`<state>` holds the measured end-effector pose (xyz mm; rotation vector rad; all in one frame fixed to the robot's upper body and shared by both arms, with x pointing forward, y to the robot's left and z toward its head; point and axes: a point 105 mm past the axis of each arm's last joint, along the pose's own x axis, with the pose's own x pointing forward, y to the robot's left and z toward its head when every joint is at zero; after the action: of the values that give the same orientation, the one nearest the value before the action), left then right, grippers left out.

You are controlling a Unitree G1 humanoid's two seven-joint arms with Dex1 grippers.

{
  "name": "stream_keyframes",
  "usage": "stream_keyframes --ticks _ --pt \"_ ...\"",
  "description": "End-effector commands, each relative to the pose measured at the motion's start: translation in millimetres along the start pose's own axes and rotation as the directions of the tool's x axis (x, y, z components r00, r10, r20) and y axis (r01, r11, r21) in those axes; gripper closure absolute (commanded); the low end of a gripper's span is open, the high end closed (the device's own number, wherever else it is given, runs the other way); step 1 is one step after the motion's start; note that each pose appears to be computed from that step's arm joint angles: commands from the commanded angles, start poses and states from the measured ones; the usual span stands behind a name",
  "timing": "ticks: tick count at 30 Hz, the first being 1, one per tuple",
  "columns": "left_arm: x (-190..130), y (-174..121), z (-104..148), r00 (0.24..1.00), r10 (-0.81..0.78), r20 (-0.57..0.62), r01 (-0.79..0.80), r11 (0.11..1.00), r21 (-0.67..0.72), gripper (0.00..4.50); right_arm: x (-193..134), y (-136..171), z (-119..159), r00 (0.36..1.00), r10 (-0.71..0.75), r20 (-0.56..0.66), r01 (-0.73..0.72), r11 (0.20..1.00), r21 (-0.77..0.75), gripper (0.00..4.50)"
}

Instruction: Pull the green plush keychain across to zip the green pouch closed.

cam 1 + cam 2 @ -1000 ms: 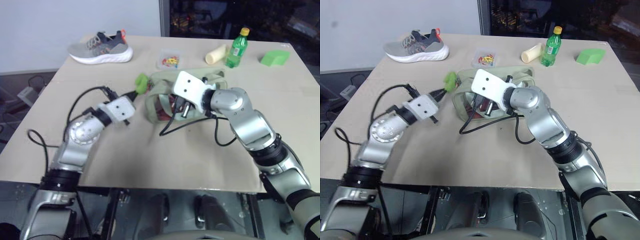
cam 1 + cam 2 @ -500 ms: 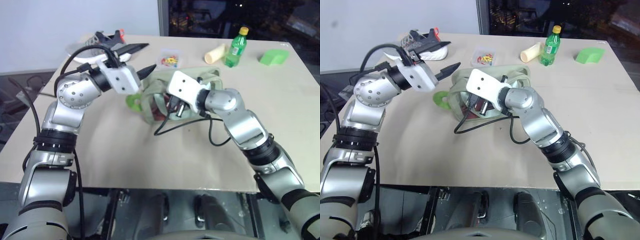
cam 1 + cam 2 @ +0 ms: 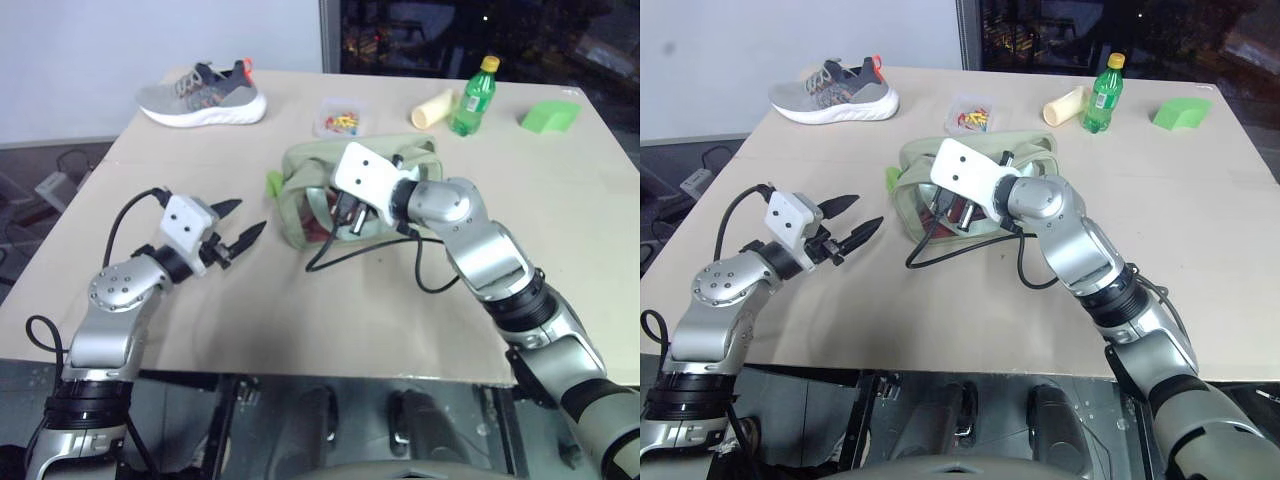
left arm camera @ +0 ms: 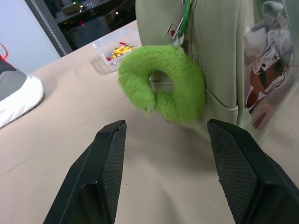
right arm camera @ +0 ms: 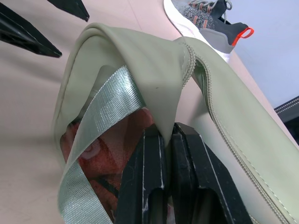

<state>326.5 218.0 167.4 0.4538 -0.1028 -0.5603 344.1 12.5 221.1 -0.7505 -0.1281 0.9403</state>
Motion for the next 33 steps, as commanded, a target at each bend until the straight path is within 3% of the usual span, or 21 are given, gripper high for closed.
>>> stream_keyframes --ticks 1,8,13,19,22,27,31,33 --pt "10.2 2.8 12.4 0.999 0.018 0.028 -0.021 0.995 0.093 1.64 -2.3 -2.4 12.5 0.999 -0.006 0.047 0.007 1.0 -0.023 4.5" --pt "33.8 -7.6 10.7 1.0 0.016 0.019 -0.02 0.966 0.257 1.64 -3.0 -2.0 13.1 0.999 -0.01 0.044 0.011 1.0 -0.018 4.5" --pt "44.4 -22.8 3.6 0.999 -0.018 0.028 0.01 0.967 0.253 1.64 -3.8 -1.6 13.4 0.999 -0.013 0.042 0.013 1.0 -0.013 4.5" --pt "49.6 -11.6 9.2 0.999 0.011 0.053 -0.028 0.942 0.335 4.39 -3.5 0.6 13.7 0.999 -0.007 0.042 0.008 1.0 -0.008 4.5" --pt "46.2 3.3 18.2 0.997 0.04 0.072 -0.068 0.895 0.44 4.45 -3.1 1.1 13.3 0.999 -0.007 0.043 0.008 1.0 -0.006 4.5" --pt "34.9 33.8 54.2 0.986 0.06 0.157 -0.154 0.698 0.699 4.45 -1.5 2.3 14.6 0.999 -0.006 0.05 0.006 1.0 -0.001 4.5" --pt "32.1 43.2 97.3 0.976 -0.039 0.216 -0.174 0.466 0.868 4.45 0.7 1.7 15.2 0.999 -0.007 0.053 0.007 1.0 0.001 4.5" --pt "33.2 43.8 110.9 0.969 -0.085 0.231 -0.178 0.406 0.896 4.45 1.8 1.4 15.9 0.998 -0.008 0.056 0.008 1.0 0.002 4.5"
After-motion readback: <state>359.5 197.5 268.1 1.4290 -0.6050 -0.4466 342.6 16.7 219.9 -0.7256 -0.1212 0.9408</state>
